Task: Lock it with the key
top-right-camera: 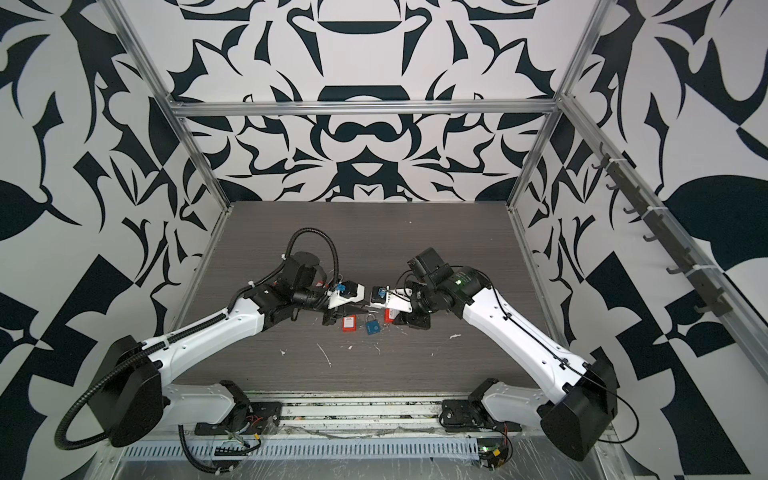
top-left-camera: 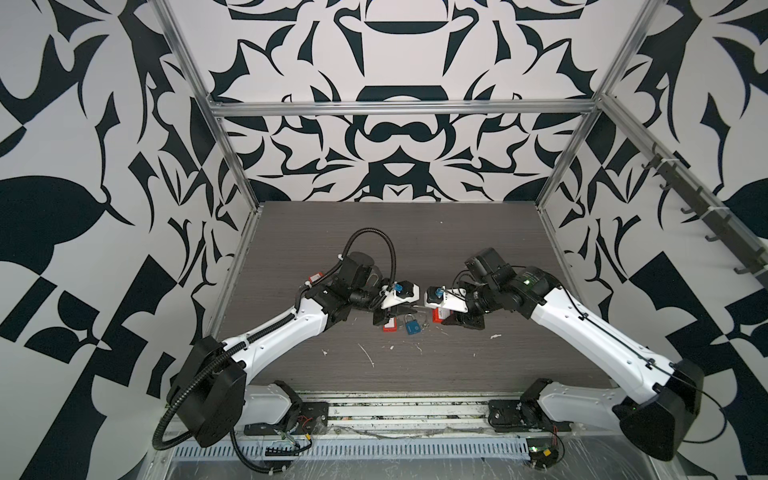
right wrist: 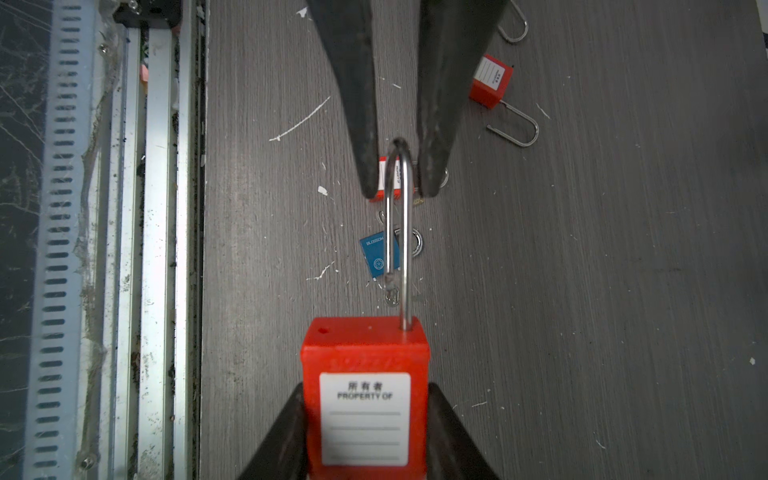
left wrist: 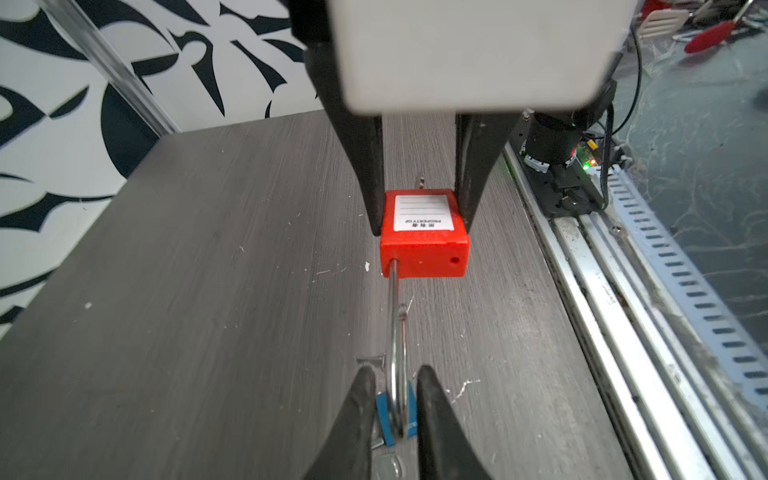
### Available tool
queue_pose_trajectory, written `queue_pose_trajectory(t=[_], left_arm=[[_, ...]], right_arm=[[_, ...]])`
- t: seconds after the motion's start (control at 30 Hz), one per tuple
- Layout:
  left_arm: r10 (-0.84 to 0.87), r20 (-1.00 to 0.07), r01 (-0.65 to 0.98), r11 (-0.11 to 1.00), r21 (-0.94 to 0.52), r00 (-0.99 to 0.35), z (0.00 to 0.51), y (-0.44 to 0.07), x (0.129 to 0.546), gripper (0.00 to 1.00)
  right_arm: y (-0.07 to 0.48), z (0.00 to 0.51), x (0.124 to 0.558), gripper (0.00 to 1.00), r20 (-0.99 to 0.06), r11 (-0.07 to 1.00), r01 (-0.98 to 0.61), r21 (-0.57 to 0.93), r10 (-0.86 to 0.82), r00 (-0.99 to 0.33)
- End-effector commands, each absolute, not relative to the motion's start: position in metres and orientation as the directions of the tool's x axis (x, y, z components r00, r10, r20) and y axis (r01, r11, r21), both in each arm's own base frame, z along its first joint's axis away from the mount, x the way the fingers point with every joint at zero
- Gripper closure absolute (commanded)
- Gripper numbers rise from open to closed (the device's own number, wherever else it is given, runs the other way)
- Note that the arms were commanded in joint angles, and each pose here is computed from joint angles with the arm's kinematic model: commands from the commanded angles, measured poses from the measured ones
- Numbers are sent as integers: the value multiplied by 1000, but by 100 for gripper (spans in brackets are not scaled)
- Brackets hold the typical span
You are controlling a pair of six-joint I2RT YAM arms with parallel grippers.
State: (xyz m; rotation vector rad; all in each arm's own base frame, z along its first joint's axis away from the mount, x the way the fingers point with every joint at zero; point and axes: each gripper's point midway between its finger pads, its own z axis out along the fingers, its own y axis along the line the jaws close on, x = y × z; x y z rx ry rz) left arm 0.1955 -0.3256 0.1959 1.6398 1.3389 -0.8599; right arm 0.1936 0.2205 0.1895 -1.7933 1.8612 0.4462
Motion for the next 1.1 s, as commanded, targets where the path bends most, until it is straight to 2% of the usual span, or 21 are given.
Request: queue_pose_trajectory(t=[0.0, 0.07, 0.17, 0.33, 0.57, 0.77, 1.07], left_arm=[[406, -888, 976, -93, 196, 217, 200, -328, 196, 86], [404, -888, 976, -94, 198, 219, 200, -328, 195, 89], [396, -892, 976, -104, 191, 217, 203, -328, 192, 99], [364, -913, 982, -114, 152, 184, 211, -329, 185, 100], [281, -955, 994, -76, 78, 96, 215, -332, 182, 100], [216, -971, 991, -109, 79, 102, 229, -329, 167, 100], [220, -969, 984, -158, 77, 111, 226, -332, 155, 100]], right_arm=[[226, 202, 194, 82, -601, 77, -987, -140, -799, 23], [227, 203, 193, 82, -603, 76, -987, -141, -797, 25], [228, 204, 194, 79, -607, 75, -986, -149, -794, 31], [226, 203, 193, 51, -585, 77, -984, -163, -811, 33], [214, 204, 176, 35, -568, 120, -989, -88, -821, -50], [199, 200, 180, 35, -520, 159, -978, -133, -851, -67], [209, 201, 177, 50, -552, 141, -985, -95, -831, -66]])
